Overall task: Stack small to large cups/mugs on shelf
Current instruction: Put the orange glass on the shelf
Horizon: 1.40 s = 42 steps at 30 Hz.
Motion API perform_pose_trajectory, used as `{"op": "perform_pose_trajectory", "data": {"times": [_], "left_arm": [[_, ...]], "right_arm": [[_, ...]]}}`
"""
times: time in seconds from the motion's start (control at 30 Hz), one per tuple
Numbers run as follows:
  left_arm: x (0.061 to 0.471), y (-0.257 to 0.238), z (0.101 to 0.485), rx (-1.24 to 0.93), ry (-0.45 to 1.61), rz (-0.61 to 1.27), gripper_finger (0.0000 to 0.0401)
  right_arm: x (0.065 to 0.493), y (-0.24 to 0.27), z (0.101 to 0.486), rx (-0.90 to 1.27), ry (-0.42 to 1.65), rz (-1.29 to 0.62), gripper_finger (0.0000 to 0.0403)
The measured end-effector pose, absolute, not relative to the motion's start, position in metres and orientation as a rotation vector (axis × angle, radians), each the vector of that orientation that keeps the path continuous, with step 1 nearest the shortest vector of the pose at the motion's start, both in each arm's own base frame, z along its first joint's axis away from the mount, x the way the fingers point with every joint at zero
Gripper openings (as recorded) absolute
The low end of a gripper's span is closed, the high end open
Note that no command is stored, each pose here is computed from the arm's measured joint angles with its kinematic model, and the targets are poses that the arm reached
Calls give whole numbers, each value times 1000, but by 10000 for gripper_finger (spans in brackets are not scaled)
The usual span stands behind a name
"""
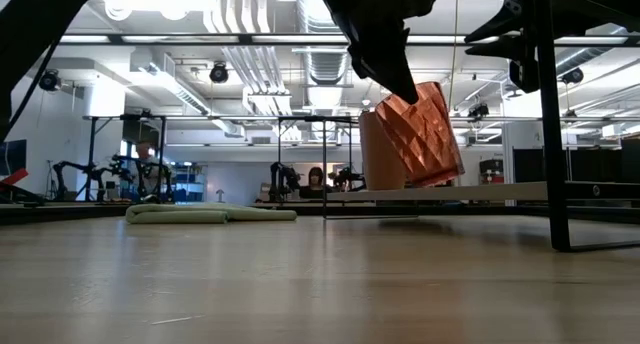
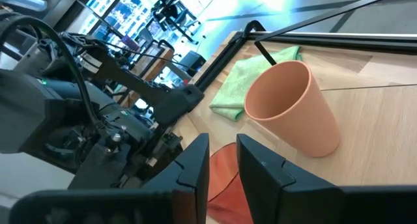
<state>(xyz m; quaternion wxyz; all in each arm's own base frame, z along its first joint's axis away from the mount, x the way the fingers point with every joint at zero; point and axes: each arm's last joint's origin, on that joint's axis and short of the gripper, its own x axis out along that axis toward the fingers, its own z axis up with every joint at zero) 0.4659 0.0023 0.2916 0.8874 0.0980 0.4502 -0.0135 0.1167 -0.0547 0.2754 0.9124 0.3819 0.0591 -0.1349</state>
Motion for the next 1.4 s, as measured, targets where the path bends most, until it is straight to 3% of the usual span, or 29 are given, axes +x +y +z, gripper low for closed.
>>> {"op": "perform_pose_trajectory", "data": {"times": [0.9, 1.1, 1.4], "left_arm": [[483, 5, 307, 191, 708, 67, 25], [480, 13, 305, 242, 747, 182, 13], [478, 35, 291, 98, 782, 201, 0]], "right_arm": [[117, -55, 275, 787, 122, -278, 73], [117, -55, 275, 787, 122, -278, 73], [117, -55, 275, 798, 121, -278, 73]]}}
